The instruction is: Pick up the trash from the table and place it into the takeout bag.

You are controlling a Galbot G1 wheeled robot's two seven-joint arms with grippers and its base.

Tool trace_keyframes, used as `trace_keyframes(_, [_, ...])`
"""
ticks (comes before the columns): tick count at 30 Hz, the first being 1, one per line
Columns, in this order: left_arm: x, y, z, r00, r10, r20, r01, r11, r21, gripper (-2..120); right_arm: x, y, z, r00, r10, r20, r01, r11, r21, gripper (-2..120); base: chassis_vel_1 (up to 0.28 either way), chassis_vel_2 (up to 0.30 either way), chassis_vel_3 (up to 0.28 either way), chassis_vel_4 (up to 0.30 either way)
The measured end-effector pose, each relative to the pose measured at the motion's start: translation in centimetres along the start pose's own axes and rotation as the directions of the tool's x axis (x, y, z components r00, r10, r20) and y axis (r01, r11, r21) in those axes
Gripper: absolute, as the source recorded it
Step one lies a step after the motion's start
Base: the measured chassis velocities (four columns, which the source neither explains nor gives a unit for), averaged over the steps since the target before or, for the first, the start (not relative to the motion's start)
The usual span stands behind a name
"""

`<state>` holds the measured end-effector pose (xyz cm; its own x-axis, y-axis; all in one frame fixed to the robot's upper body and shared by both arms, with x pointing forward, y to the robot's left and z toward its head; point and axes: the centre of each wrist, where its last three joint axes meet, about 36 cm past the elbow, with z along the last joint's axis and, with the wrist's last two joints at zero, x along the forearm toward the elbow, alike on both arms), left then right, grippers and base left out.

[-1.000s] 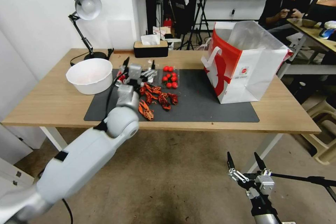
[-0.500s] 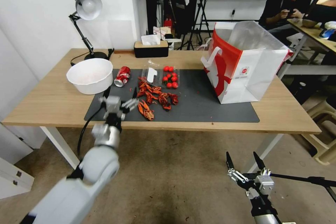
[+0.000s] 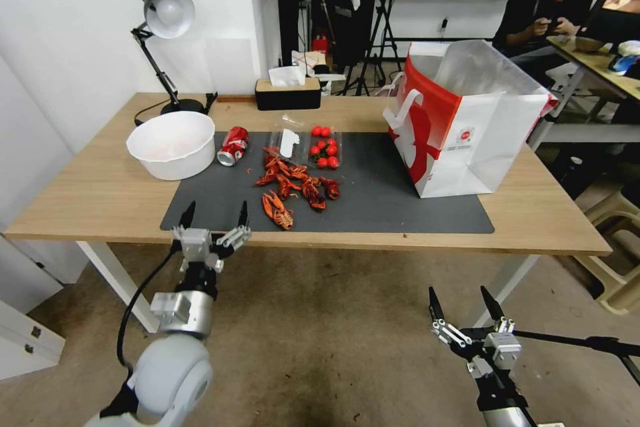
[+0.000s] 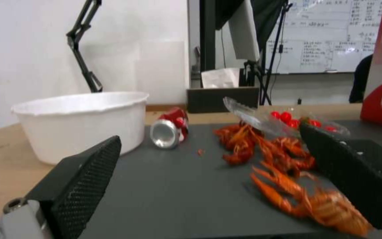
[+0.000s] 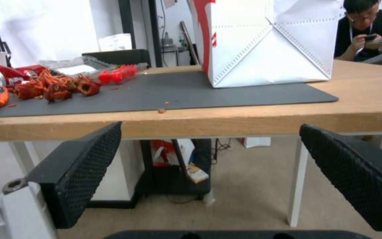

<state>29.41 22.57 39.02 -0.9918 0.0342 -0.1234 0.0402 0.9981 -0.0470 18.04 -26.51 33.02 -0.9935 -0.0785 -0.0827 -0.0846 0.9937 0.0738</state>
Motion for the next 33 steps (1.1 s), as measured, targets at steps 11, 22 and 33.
trace_keyframes(11, [1.9,-0.2,1.4,0.999,-0.005,-0.042,0.005,1.0,-0.007,100,-0.2,0.0,-0.5,1.0,-0.002,0.007,0.002,1.0,-0.003,100,0.0,0.0,0.0,0.0])
trace_keyframes(22, [-2.8,1.1,0.9,0.999,0.034,0.017,-0.034,0.999,-0.006,100,-0.1,-0.3,-0.7,1.0,0.007,0.009,-0.007,1.0,0.004,100,0.0,0.0,0.0,0.0])
trace_keyframes(33, [-9.9,4.1,-2.3,0.951,0.307,-0.035,-0.309,0.95,-0.044,100,-0.3,-0.3,-0.7,1.0,0.011,0.006,-0.011,1.0,0.005,100,0.0,0.0,0.0,0.0])
